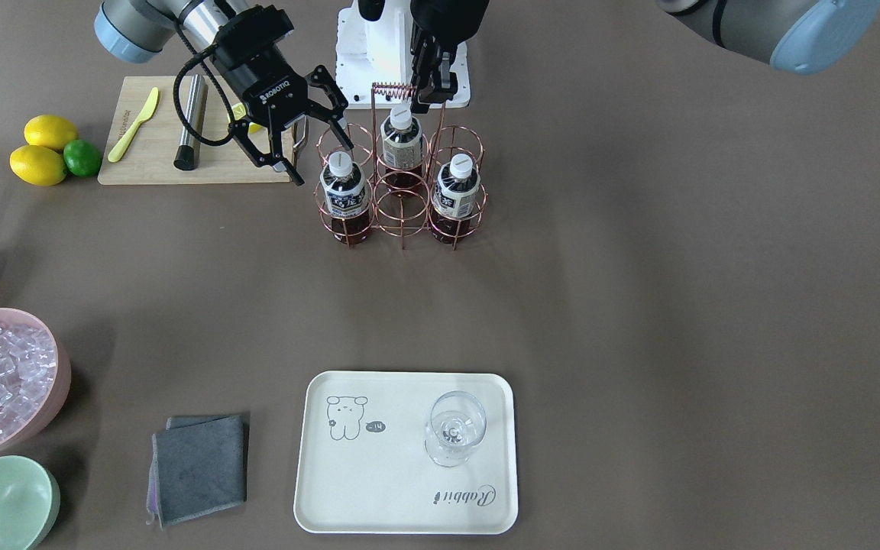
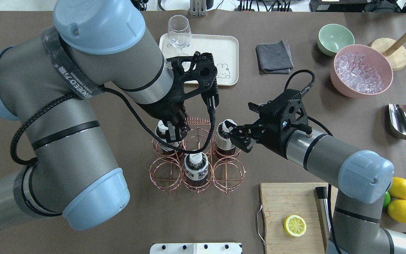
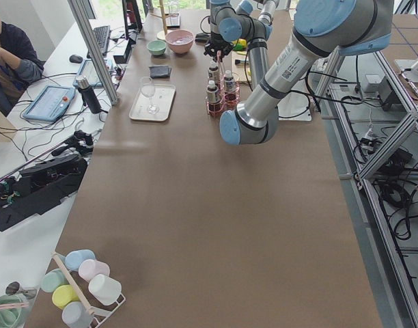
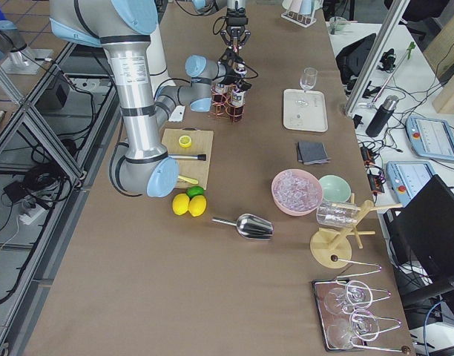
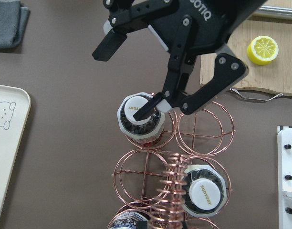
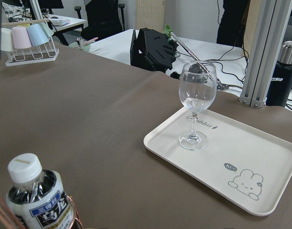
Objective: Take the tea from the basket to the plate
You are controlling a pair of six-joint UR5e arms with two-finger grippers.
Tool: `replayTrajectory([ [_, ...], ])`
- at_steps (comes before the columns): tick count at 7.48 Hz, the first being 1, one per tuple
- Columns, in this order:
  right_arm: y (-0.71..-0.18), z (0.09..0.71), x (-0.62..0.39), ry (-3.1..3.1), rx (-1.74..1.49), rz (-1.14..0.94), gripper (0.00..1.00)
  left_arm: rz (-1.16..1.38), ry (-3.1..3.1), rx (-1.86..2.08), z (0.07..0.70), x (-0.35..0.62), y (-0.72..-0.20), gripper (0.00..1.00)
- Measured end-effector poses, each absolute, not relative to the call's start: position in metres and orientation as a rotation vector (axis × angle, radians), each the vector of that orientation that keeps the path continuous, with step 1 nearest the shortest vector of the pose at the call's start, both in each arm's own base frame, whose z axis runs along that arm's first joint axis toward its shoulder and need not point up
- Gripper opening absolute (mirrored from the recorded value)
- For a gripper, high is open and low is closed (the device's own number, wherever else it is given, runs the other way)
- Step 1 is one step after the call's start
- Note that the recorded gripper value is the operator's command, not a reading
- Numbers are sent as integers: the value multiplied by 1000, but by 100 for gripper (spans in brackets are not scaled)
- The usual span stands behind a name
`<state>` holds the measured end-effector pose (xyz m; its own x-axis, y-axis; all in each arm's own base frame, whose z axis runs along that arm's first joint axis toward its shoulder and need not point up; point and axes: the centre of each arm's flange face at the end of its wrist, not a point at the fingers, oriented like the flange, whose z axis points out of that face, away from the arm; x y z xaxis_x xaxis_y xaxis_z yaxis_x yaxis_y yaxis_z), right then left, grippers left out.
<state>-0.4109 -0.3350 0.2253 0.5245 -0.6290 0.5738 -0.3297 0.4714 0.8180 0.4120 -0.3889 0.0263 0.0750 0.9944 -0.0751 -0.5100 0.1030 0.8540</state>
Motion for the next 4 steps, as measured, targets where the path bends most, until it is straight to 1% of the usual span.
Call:
replayTrajectory([
  [4,-334,226,-417,-1058,1105,-233,85,1312,814,769,26,412,-389,0],
])
